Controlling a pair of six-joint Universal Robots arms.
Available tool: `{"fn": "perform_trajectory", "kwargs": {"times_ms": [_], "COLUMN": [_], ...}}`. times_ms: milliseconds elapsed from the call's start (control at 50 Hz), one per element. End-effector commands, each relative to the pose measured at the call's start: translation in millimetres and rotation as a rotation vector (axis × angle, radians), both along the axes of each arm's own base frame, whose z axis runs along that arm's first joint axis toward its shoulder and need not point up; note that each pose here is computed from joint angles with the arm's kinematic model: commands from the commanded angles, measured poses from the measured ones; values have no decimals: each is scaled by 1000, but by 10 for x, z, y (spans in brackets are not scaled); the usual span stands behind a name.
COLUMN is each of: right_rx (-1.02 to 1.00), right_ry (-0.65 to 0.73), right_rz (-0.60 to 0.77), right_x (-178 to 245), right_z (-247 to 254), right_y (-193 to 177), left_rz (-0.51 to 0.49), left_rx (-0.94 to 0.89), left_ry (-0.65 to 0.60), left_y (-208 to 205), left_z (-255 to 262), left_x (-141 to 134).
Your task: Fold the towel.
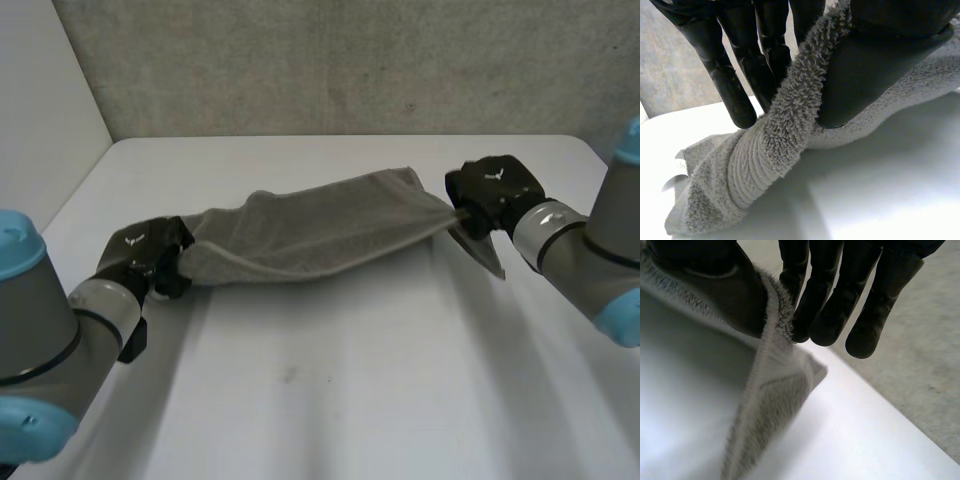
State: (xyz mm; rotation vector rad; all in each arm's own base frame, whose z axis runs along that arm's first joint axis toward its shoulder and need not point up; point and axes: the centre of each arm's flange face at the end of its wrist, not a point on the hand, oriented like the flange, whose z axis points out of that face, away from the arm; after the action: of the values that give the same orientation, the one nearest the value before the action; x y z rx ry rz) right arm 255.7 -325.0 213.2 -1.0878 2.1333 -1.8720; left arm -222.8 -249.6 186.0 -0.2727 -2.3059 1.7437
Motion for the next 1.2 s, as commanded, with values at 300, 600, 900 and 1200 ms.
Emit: {"fn": "perform_trajectory", "kwargs": {"times_ms": [300, 600, 900, 1200], "right_rx": [88, 57, 75, 69], "right_ry": [466, 459, 462, 460], "right_rz": [208, 201, 206, 206], "right_x": [-122, -117, -112, -104], "right_z": [-455, -537, -659, -710], "right_y": [454, 439, 426, 402], "left_rz": [-160, -299, -512, -577], "left_rx": [139, -49, 84, 49], "left_ry": [-259, -314, -509, -643], "left_y": [639, 226, 48, -11], "left_z": [-222, 122, -387, -527], "left_x": [-9, -223, -389, -406]}}
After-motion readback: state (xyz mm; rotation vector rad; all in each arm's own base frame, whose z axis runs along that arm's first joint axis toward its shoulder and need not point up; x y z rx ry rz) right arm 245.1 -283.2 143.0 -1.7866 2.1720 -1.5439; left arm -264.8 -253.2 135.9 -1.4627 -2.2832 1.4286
